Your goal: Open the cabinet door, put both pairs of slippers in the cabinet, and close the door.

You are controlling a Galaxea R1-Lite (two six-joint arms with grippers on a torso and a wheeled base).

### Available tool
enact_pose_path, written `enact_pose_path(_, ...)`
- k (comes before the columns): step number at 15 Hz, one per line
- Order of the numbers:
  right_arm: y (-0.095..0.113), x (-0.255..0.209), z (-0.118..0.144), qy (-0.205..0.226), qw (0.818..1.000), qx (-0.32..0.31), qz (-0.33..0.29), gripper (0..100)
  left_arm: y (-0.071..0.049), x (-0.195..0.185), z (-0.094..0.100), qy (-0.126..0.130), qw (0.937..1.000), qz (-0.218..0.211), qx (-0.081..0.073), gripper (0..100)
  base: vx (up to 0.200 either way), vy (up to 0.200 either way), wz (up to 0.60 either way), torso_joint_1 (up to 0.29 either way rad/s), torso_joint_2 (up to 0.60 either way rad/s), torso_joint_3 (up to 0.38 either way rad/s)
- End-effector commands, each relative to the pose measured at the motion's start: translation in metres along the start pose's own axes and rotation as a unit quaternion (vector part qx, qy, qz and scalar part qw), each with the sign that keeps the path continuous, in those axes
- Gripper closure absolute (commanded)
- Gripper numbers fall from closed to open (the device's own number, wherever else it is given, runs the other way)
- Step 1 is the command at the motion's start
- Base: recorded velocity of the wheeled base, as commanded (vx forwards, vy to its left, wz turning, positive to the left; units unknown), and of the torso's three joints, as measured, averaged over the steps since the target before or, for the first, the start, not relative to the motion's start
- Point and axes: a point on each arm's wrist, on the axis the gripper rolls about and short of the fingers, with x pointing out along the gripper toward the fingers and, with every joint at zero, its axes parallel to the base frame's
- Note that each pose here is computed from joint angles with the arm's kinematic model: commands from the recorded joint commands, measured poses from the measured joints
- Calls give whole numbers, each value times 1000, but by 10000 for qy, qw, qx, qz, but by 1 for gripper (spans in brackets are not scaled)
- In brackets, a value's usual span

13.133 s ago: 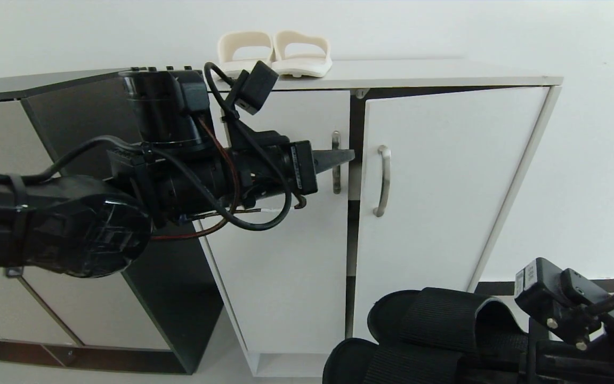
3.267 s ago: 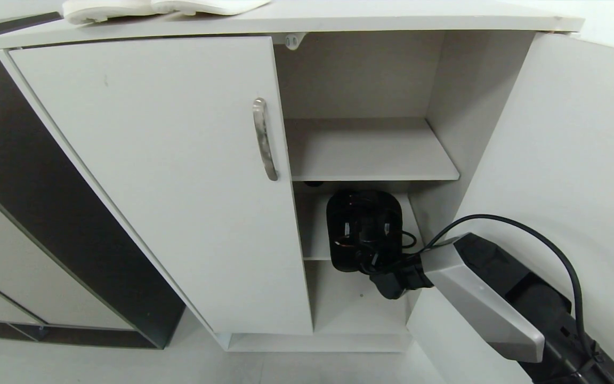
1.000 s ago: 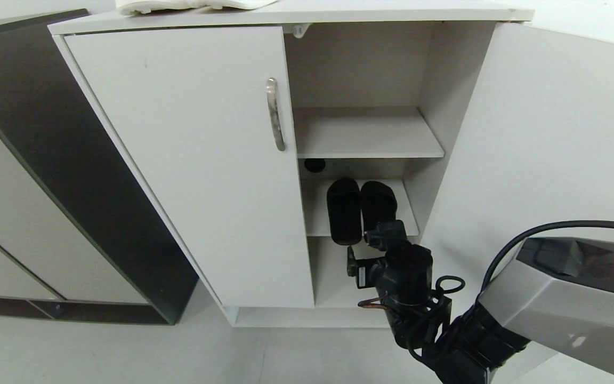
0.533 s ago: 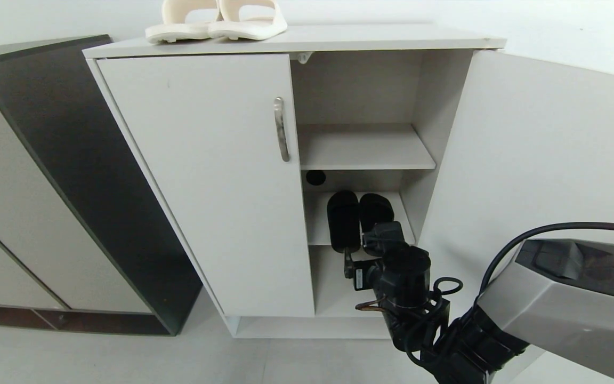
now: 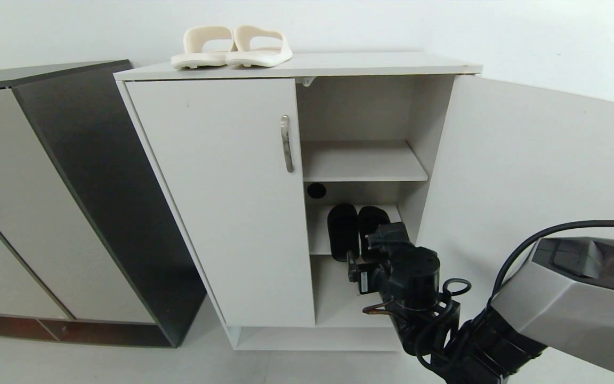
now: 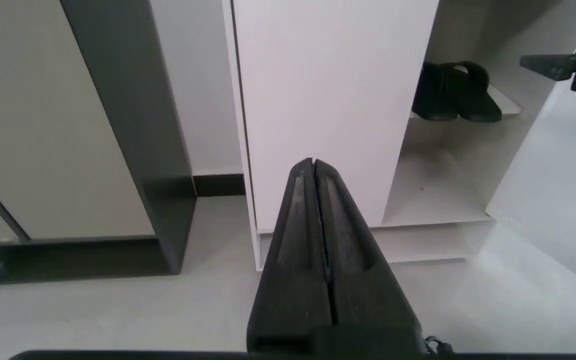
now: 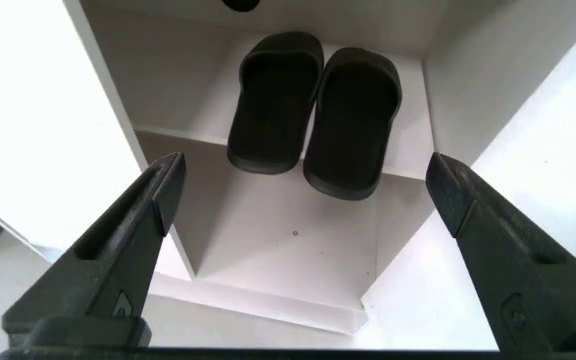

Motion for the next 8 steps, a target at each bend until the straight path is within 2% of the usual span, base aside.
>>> enact_pose_path(1, -1, -1, 1, -11, 10000, 9, 6, 0, 0, 0, 0, 6, 10000, 2, 1, 100, 0, 0, 0, 0, 0, 0)
enact_pose_path(5, 0, -1, -1, 20, 10000, -21, 5, 0, 0, 0, 0, 6, 10000, 2, 1, 100, 0, 0, 0, 0, 0, 0)
enact_pose_path(8, -1, 0, -3, 26, 10000, -56, -11, 0, 0, 0, 0, 6, 10000, 2, 1, 100, 0, 200, 0, 2, 1, 6)
